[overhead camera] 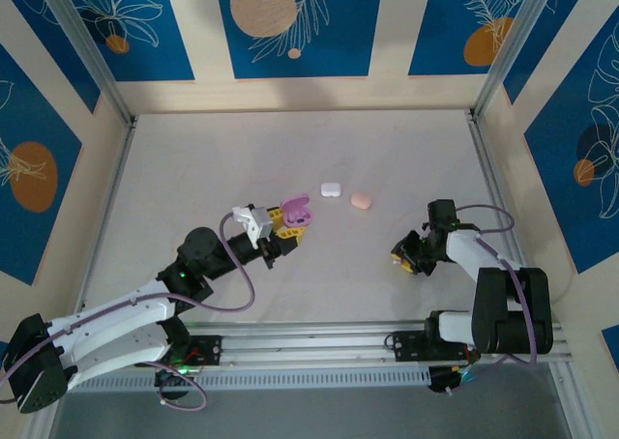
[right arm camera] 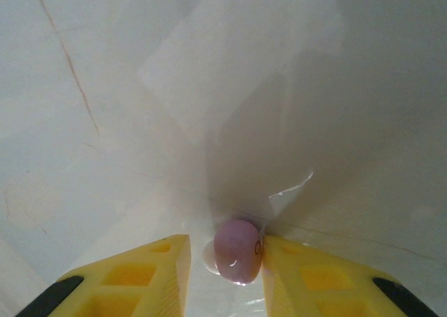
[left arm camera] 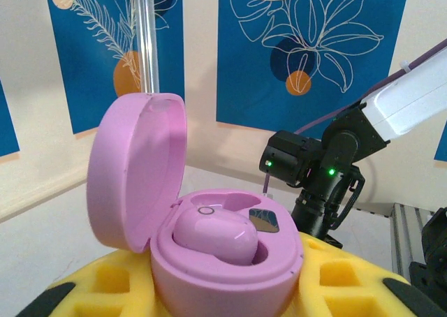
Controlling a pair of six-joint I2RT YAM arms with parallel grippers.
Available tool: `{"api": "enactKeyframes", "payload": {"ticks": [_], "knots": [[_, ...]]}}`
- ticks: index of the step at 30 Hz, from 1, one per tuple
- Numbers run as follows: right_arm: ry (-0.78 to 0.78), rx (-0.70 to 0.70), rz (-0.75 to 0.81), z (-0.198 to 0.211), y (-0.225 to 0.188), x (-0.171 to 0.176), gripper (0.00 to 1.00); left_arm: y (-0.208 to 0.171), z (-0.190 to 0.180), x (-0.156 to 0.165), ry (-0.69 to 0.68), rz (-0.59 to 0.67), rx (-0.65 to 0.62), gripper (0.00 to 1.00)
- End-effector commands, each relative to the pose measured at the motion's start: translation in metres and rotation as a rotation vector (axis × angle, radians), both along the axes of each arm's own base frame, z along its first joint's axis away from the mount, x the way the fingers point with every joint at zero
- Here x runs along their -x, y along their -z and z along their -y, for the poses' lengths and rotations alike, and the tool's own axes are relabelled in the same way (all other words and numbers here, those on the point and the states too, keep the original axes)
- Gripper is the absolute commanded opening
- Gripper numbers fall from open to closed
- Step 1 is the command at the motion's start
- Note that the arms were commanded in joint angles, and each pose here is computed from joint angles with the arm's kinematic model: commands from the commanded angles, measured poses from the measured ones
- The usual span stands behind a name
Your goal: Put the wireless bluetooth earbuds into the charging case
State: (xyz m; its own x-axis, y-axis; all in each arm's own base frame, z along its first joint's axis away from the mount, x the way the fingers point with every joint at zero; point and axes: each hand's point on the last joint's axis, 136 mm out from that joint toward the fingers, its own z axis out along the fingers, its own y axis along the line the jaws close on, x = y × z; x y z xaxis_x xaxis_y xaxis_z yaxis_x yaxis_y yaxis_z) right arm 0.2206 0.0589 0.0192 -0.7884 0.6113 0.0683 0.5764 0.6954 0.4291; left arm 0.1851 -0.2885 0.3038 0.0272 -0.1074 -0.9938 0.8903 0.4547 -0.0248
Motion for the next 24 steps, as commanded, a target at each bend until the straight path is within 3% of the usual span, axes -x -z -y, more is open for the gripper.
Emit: {"api": "enactKeyframes", "payload": {"ticks": [1,24], "knots": [[-0.038,-0.018,0.03,-0.005,-0.0044,-0.0047,0.33,-0.0093,0.0035,0.0052,0.027,0.013,0.023,0.31],[-0.062,-0.018,0.033,-0.0047,0.0001,-0.008,0.27,-0.0094,0.0023,0.0049,0.021,0.006,0.022,0.31]]}}
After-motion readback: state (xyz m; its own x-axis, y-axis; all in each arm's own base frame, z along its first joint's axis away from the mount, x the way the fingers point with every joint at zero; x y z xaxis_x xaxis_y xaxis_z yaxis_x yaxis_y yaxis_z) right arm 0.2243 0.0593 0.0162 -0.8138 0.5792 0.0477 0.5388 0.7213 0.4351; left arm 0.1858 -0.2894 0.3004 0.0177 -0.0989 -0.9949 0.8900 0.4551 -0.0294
